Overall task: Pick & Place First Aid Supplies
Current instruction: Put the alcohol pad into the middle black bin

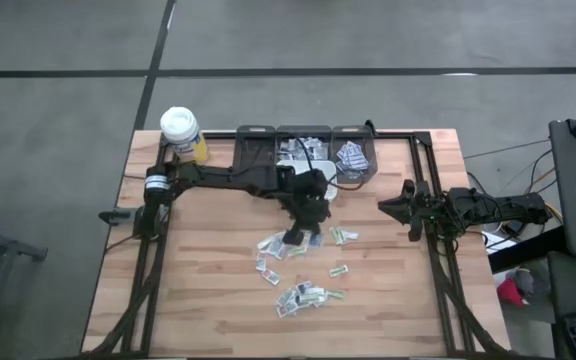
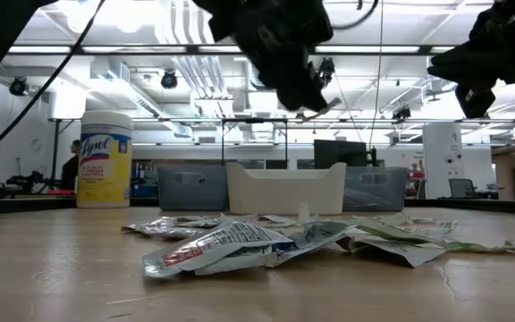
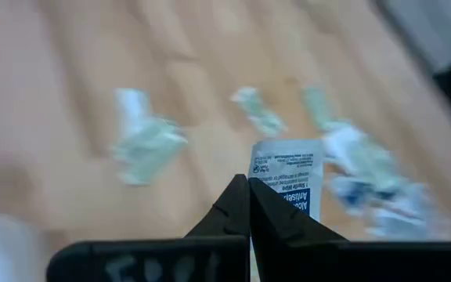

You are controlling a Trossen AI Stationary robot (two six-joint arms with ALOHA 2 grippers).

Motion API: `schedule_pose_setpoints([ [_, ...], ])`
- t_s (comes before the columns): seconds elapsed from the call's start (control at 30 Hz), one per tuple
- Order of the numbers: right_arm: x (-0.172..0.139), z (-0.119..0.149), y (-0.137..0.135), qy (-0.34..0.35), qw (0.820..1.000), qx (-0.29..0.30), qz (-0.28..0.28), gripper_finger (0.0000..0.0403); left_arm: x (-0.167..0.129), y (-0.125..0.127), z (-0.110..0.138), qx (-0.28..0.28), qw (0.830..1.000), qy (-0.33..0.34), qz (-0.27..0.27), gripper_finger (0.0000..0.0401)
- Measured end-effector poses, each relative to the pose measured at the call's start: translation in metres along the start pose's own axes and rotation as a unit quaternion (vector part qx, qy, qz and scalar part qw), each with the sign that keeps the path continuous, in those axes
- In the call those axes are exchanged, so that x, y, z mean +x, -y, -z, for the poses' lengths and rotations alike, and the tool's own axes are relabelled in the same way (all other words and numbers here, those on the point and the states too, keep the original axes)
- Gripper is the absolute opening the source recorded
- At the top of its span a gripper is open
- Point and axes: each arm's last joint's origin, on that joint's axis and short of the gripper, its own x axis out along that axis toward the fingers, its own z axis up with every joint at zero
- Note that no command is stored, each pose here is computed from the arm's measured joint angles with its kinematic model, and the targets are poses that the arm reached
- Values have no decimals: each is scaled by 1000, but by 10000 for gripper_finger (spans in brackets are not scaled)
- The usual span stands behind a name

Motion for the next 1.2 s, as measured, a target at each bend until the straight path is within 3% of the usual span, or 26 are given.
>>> schedule_pose_setpoints([
  [0.13,0,0,0,0,1000,0,0,63,-13,-6,-11,37,994,-26,-95,0],
  [0.27,0,0,0,0,1000,0,0,63,-26,-17,-16,38,981,-43,-183,0],
  [0.47,0,0,0,0,1000,0,0,63,-48,-50,-13,-34,955,-33,-294,0],
  [0.63,0,0,0,0,1000,0,0,63,-72,-87,-1,-140,914,5,-382,0],
  [1.0,0,0,0,0,1000,0,0,63,-131,-156,44,-354,818,95,-443,0],
  [1.2,0,0,0,0,1000,0,0,63,-136,-175,63,-415,801,113,-418,0],
])
